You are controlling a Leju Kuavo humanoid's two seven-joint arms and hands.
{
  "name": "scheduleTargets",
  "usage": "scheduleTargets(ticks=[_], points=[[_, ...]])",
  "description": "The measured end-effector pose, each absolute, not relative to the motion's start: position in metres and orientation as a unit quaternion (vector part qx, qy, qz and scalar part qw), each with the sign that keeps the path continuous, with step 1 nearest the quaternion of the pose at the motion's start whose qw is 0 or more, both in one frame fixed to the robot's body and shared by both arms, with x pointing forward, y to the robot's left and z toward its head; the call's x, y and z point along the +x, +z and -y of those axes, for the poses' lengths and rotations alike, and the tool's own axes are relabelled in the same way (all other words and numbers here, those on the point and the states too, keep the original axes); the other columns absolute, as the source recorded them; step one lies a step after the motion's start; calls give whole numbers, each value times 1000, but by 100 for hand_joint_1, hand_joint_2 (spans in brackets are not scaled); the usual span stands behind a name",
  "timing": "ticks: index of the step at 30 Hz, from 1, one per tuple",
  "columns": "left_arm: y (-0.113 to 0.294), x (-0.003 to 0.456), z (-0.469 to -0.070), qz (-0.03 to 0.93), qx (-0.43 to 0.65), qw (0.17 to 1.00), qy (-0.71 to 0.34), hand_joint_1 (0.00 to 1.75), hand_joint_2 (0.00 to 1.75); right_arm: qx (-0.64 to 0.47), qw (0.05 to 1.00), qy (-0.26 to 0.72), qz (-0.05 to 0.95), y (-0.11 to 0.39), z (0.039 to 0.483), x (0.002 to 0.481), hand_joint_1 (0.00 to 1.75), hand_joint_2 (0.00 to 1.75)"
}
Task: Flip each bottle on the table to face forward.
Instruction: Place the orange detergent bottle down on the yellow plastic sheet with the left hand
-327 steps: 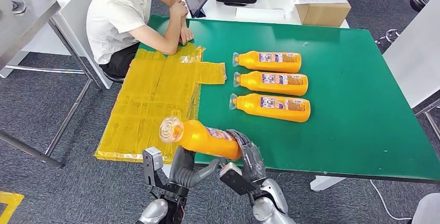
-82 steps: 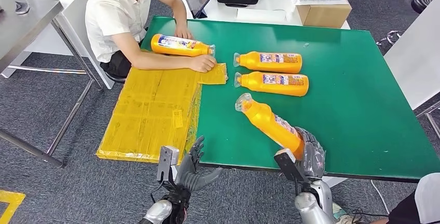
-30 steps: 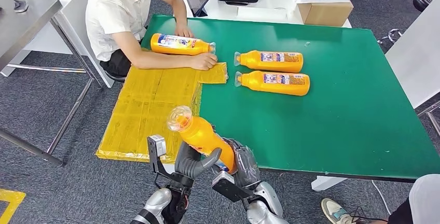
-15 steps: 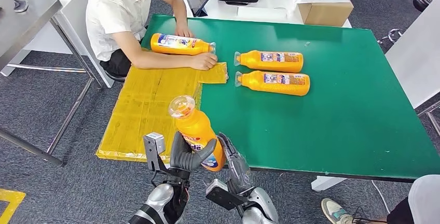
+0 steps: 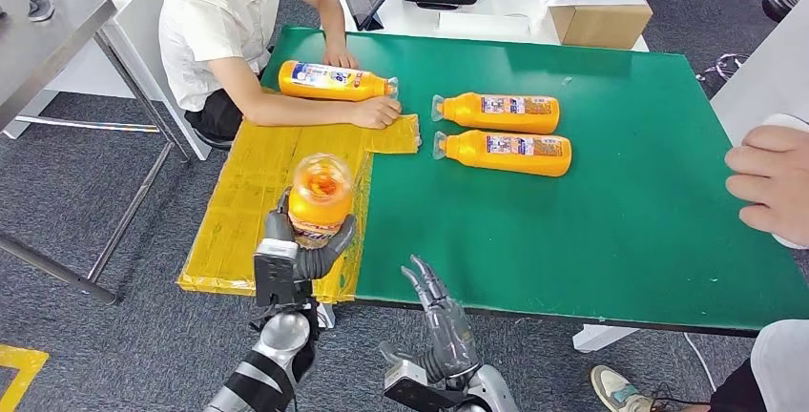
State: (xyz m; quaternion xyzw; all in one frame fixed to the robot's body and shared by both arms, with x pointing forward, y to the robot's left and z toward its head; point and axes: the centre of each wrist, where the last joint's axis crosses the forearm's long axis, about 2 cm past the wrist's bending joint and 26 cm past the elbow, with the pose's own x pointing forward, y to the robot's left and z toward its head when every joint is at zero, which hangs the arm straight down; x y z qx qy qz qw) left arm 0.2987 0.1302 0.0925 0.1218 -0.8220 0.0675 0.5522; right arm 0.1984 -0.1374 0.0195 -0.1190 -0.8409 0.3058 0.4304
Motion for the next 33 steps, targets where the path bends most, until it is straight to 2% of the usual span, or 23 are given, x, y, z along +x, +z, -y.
scheduleTargets(ticks=[3,5,11,17,33], points=[[88,316,-158,819,237,511,-109,175,175,-161,423,248,857,39,152,212,0,175],[83,326,-171,782,273,526,-194,175,175,-185,418,206,865,52,163,223,0,175],[79,354,-187,667,299,586,-350,175,175,-208,405,140,879,75,177,236,0,175],[84,371,-194,619,314,592,-411,175,175,-205,404,132,881,77,178,237,0,175],[83,375,-199,605,319,589,-430,175,175,-205,403,131,882,78,178,237,0,175]])
